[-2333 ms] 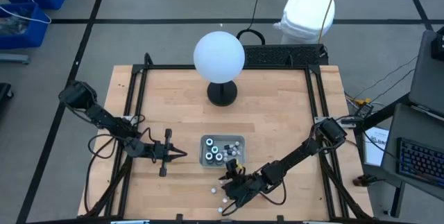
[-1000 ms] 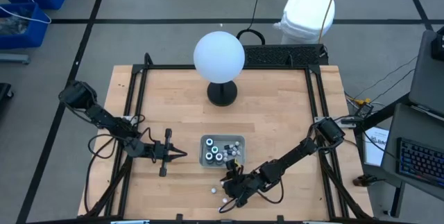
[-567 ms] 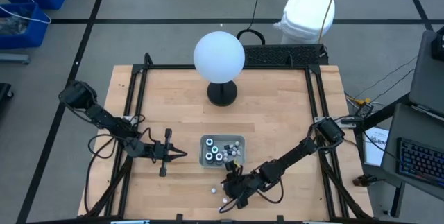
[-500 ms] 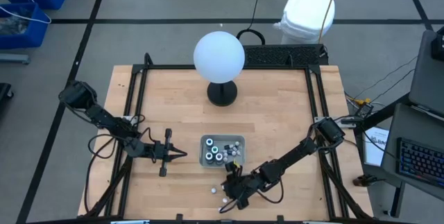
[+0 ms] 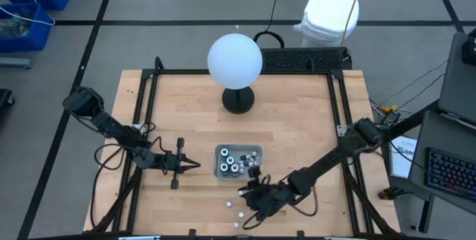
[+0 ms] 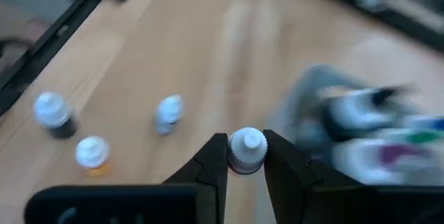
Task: Pick & Place food coloring
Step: Put the small orange food coloring bottle into the gray bin
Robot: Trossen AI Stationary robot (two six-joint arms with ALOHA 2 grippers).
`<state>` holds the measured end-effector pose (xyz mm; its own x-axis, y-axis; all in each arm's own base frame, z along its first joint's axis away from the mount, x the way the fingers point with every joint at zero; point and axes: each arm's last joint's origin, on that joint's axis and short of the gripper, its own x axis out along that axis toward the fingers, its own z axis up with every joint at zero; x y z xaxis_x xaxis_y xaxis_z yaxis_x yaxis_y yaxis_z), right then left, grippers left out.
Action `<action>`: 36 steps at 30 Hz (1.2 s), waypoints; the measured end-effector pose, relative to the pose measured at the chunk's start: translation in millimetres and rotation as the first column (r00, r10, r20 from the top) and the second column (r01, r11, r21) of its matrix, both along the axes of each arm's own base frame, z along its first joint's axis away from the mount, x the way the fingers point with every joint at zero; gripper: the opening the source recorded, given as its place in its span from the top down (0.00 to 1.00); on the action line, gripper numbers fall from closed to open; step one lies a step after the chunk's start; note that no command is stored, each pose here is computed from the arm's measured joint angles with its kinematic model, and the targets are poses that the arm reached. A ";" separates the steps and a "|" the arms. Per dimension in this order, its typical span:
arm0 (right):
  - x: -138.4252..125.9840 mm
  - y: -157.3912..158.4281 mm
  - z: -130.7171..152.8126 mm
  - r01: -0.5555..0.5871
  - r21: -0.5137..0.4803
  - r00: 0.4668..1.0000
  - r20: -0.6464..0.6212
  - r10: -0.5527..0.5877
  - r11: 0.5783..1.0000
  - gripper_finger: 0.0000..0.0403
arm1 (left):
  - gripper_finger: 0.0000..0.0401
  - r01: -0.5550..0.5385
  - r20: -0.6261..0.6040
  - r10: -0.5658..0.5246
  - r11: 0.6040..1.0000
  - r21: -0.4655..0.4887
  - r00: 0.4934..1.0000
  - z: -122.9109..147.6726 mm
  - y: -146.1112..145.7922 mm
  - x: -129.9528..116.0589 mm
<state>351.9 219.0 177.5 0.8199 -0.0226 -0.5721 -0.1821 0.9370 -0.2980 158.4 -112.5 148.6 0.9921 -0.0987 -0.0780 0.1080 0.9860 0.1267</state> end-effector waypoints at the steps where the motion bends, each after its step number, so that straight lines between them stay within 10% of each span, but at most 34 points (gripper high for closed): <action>1: -4.2 -1.6 9.7 0.025 -0.015 1.000 0.014 -0.025 1.000 0.84 | 0.95 0.000 0.000 0.000 1.000 0.000 1.000 0.0 0.0 0.0; 11: -22.4 -37.9 62.2 0.230 -0.038 0.973 0.049 -0.228 0.973 0.85 | 0.95 0.000 0.000 0.000 1.000 0.006 1.000 0.0 0.0 0.1; 36: -6.2 -85.6 -1.9 0.457 0.088 0.889 -0.072 -0.452 0.885 0.85 | 0.95 0.026 0.002 -0.026 0.999 0.047 1.000 -0.2 -0.7 -0.1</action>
